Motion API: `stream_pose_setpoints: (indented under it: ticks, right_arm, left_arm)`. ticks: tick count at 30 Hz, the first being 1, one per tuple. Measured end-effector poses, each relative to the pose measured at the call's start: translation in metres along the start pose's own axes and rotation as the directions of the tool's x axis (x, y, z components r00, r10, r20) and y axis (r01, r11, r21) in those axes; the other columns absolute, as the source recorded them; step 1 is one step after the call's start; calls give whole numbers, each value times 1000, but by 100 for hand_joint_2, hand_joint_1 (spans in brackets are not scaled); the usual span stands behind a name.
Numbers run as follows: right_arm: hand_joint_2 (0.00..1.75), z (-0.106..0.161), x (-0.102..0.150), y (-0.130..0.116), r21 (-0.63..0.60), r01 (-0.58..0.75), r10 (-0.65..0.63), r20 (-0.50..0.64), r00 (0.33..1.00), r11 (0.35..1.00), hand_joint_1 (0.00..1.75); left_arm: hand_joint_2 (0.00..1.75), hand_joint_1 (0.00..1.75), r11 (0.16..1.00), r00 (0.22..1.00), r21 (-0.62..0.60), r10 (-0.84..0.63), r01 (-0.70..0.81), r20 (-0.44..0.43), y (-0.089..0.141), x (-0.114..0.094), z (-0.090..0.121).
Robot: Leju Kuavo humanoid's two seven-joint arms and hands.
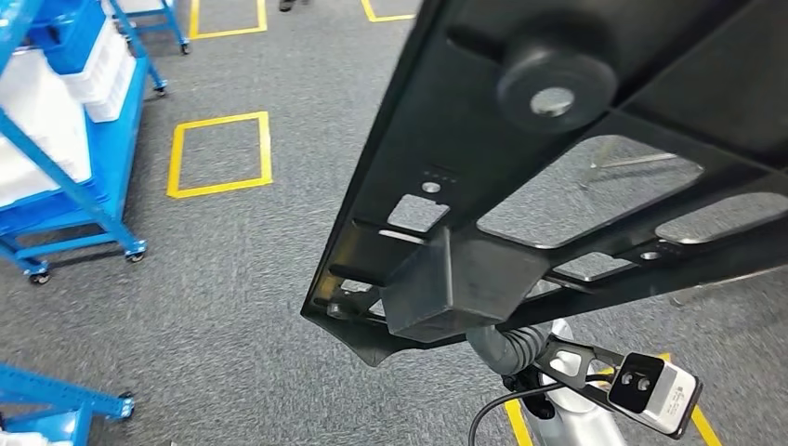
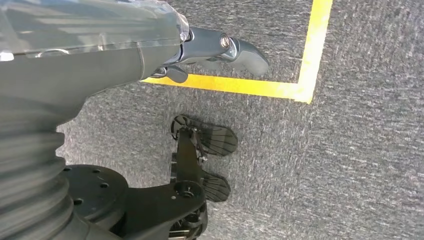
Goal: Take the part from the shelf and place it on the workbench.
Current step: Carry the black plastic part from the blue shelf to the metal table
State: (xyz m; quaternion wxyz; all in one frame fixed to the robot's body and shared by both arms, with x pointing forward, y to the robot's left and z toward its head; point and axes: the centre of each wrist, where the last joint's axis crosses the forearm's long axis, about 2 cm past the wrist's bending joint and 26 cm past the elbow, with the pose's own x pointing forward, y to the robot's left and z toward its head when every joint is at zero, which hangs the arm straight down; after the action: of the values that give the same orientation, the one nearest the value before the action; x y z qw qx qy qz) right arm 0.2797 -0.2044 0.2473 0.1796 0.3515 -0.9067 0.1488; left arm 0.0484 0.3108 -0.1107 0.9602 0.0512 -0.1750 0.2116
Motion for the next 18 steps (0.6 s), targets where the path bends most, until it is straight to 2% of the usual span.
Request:
stream_pose_setpoints:
  ticks: [12, 18]
  right_arm:
    - [175, -3, -4, -2, -33, 15, -15, 6, 1000, 999, 175]
    - [175, -1, -2, 6, -8, 2, -2, -10, 1000, 1000, 175]
  left_arm:
    - [175, 0, 999, 999, 24, -36, 36, -20, 22, 6, -2]
    - [175, 0, 999, 1000, 19, -28, 28, -8, 22, 7, -2]
